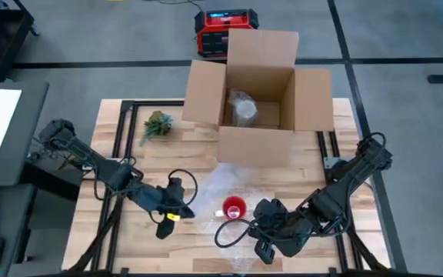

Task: Wrap mug
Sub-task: Wrap the red mug in the bubble wrap

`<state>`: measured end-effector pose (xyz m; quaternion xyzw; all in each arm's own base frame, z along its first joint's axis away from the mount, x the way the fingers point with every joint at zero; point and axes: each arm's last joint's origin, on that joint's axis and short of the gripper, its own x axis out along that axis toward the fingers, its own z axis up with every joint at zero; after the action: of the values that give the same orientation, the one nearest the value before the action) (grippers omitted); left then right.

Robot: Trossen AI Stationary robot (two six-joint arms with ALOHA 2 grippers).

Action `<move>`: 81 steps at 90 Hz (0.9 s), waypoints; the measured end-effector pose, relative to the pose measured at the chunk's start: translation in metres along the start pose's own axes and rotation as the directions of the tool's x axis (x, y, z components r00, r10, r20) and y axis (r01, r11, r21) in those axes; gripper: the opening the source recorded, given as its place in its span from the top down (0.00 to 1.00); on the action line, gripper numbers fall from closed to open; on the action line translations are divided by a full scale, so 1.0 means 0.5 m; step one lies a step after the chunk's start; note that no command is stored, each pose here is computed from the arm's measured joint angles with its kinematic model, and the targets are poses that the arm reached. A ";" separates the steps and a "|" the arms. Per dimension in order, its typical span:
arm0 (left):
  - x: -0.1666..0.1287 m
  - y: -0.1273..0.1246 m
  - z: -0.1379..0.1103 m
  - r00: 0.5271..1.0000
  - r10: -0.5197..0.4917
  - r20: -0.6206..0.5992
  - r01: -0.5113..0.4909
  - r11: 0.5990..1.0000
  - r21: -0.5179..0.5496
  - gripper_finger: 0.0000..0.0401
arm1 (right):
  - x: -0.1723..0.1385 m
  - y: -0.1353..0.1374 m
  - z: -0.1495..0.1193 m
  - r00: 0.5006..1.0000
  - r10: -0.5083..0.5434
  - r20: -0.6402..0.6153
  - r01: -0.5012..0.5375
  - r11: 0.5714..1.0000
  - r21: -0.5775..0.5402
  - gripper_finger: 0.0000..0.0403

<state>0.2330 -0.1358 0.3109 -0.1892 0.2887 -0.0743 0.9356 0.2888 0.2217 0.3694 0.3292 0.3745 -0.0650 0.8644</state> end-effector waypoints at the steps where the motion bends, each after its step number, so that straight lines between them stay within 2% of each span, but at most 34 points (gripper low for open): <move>1: 0.000 0.000 0.000 1.000 -0.001 0.002 0.001 1.000 -0.001 1.00 | 0.000 0.000 0.000 1.000 0.000 0.000 0.000 1.000 0.000 1.00; 29: 0.001 -0.016 0.030 0.985 -0.096 0.144 0.095 0.995 0.015 1.00 | 0.007 -0.011 0.010 0.999 -0.037 -0.001 0.037 0.999 0.030 1.00; 43: 0.012 -0.024 0.042 0.968 -0.133 0.211 0.131 0.991 0.022 1.00 | 0.038 -0.020 0.018 0.998 -0.054 0.011 0.055 0.991 -0.126 0.98; 52: 0.018 -0.023 0.039 0.972 -0.127 0.199 0.124 0.992 0.025 1.00 | 0.047 -0.029 0.018 0.997 -0.079 -0.002 0.077 0.975 -0.208 0.91; 65: 0.027 -0.022 0.035 0.975 -0.118 0.189 0.116 0.993 0.019 1.00 | 0.044 -0.028 0.031 0.998 -0.058 0.024 0.063 0.948 -0.311 0.75; 75: 0.030 -0.022 0.036 0.975 -0.117 0.189 0.116 0.993 0.016 1.00 | 0.038 -0.016 0.039 0.998 -0.011 0.062 0.038 0.886 -0.462 0.62; 81: 0.031 -0.021 0.034 0.977 -0.113 0.181 0.112 0.994 0.017 1.00 | 0.035 -0.015 0.043 0.995 -0.019 0.102 0.071 0.840 -0.538 0.57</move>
<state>0.2552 -0.1441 0.3199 -0.2081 0.1907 -0.1104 0.9530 0.3116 0.2049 0.3641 0.0598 0.3449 0.0078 0.9367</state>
